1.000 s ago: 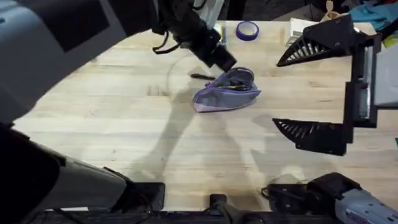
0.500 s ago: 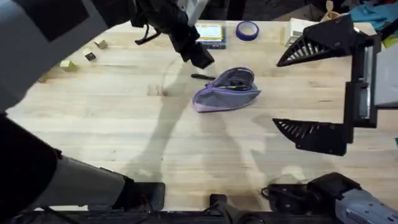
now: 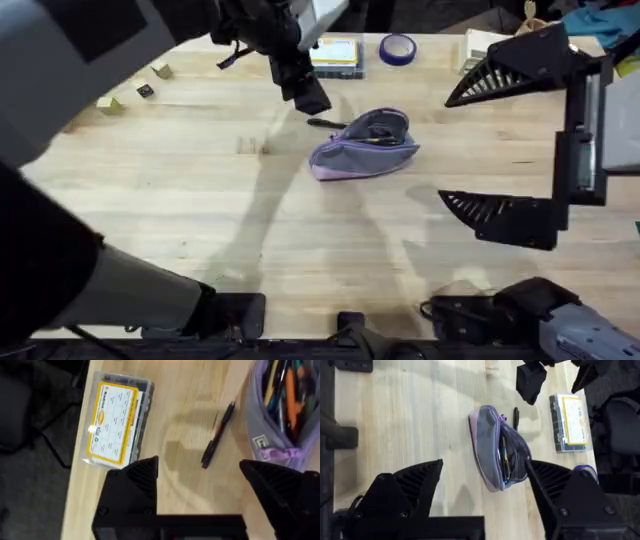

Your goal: Unzip the bag, pick up the pens from the table one at a time and place them inside, then zip the bag closed.

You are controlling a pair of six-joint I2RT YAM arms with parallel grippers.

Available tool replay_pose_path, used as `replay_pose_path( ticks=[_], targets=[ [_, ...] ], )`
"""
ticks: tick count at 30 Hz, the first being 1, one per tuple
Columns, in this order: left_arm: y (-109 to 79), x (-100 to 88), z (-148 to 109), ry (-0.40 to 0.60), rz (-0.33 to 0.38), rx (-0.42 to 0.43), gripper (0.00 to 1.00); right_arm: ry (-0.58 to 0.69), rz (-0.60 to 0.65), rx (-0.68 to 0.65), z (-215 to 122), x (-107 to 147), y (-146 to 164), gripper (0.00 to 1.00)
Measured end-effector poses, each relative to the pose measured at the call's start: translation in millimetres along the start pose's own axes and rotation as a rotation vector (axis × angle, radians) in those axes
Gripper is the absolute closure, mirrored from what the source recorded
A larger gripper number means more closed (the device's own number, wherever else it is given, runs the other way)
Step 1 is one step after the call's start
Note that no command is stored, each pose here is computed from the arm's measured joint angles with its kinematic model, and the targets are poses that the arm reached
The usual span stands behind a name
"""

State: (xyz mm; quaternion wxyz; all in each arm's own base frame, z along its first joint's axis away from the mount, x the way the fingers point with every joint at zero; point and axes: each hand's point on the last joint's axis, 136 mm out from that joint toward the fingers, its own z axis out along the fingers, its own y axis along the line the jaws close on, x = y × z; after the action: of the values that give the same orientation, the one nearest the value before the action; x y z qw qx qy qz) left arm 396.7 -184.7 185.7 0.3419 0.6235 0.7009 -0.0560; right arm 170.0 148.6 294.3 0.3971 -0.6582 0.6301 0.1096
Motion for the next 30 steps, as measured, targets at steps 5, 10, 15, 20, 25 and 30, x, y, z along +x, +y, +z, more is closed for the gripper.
replay_pose_path(
  ticks=[5,10,15,20,25,30],
  targets=[
    [-5.6,14.8,22.2,0.004,0.1,0.064,0.008,0.0,0.0,0.0,0.0,0.0,0.0,0.004],
    [-10.0,26.7,41.5,-0.017,0.146,0.117,0.007,0.0,0.0,0.0,0.0,0.0,0.0,0.004],
    [-10.1,30.3,55.5,-0.038,0.169,0.133,0.007,0.0,0.0,0.0,0.0,0.0,0.0,0.004],
    [-16.4,37.0,71.5,-0.048,0.161,0.171,0.007,0.0,0.0,0.0,0.0,0.0,0.0,0.004],
    [-26.0,50.2,89.4,-0.031,0.134,0.22,0.008,0.0,0.0,0.0,0.0,0.0,0.0,0.004],
    [-36.8,63.0,105.8,-0.012,0.08,0.269,0.007,0.0,0.0,0.0,0.0,0.0,0.0,0.004]
  ],
)
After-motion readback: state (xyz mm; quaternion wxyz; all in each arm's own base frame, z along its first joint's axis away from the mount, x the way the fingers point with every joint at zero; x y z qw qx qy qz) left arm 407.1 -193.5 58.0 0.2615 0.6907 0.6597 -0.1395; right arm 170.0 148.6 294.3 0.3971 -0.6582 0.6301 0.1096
